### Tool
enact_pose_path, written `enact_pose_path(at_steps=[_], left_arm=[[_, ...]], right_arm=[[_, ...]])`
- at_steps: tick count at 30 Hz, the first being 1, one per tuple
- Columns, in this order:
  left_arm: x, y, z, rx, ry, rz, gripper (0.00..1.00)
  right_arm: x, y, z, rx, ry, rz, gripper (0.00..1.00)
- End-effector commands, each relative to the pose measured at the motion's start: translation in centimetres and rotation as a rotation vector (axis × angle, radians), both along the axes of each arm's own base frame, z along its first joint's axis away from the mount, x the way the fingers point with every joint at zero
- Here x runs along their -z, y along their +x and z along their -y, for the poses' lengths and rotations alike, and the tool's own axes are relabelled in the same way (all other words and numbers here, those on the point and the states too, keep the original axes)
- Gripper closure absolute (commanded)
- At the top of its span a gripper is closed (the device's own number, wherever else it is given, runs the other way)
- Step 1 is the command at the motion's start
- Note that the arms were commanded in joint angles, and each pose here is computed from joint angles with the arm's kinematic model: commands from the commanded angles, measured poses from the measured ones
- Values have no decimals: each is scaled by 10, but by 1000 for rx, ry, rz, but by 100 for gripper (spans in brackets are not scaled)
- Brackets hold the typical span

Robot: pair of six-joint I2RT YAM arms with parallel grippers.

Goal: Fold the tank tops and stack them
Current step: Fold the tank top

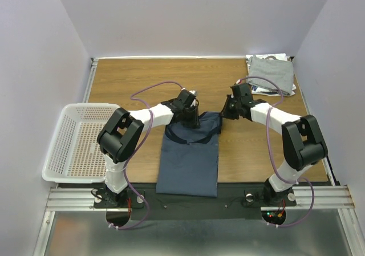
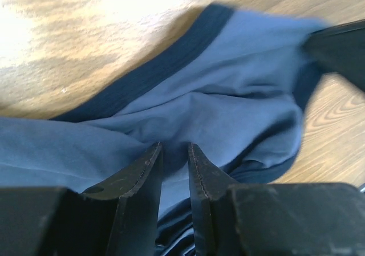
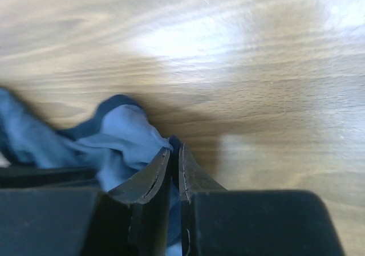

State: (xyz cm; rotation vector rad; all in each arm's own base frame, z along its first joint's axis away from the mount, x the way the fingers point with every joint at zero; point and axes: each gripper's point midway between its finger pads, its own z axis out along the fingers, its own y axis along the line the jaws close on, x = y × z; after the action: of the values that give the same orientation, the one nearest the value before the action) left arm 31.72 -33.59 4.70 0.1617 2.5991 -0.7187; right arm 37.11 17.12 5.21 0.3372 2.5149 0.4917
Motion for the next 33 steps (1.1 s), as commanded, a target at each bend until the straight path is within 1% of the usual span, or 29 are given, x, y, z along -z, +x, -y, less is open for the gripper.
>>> enact_pose_path(at_steps=[1, 6, 9, 12, 15, 17, 18, 21, 22, 23, 24, 26, 27, 29, 30, 31, 32, 33], left_arm=[[-2, -6, 2, 29, 4, 19, 65], [-5, -2, 2, 18, 9, 34, 66], [-11, 7, 0, -7, 20, 57, 65], [-20, 16, 4, -24, 14, 79, 60], [-29, 23, 9, -36, -1, 101, 53], [-35, 27, 13, -37, -9, 113, 50], [-37, 29, 13, -38, -12, 116, 50], [-51, 32, 10, -58, -25, 143, 49], [-55, 35, 7, -71, -29, 155, 49], [-63, 36, 2, -92, -39, 165, 49], [-66, 42, -8, -132, -32, 175, 49], [-84, 46, -22, -189, -46, 201, 50], [-79, 53, -45, -279, -7, 192, 50], [-86, 54, -74, -375, 16, 204, 50], [-88, 61, -96, -464, 28, 210, 50], [-89, 58, -113, -510, 39, 213, 50], [-94, 63, -123, -551, 35, 222, 50], [-87, 61, -136, -582, 53, 209, 50]], right_arm=[[-77, 36, 4, 48, -6, 242, 89], [-100, 42, 6, 61, -5, 302, 89], [-109, 47, 6, 64, -9, 331, 89], [-114, 54, 7, 73, -16, 349, 89], [-110, 62, 8, 87, -34, 347, 86], [-102, 65, 4, 76, -30, 327, 77], [-103, 66, 2, 70, -20, 325, 70], [-96, 66, -8, 43, 2, 308, 59], [-96, 66, -12, 33, 2, 309, 51], [-98, 67, -13, 31, 1, 314, 48], [-98, 68, -15, 29, -5, 317, 40], [-102, 69, -18, 24, -10, 330, 38], [-105, 69, -21, 15, -5, 337, 37], [-110, 70, -36, -23, 11, 346, 37], [-112, 69, -49, -67, 30, 344, 39], [-108, 67, -72, -131, 50, 333, 44], [-98, 63, -80, -155, 42, 316, 46], [-93, 60, -95, -193, 46, 306, 48]])
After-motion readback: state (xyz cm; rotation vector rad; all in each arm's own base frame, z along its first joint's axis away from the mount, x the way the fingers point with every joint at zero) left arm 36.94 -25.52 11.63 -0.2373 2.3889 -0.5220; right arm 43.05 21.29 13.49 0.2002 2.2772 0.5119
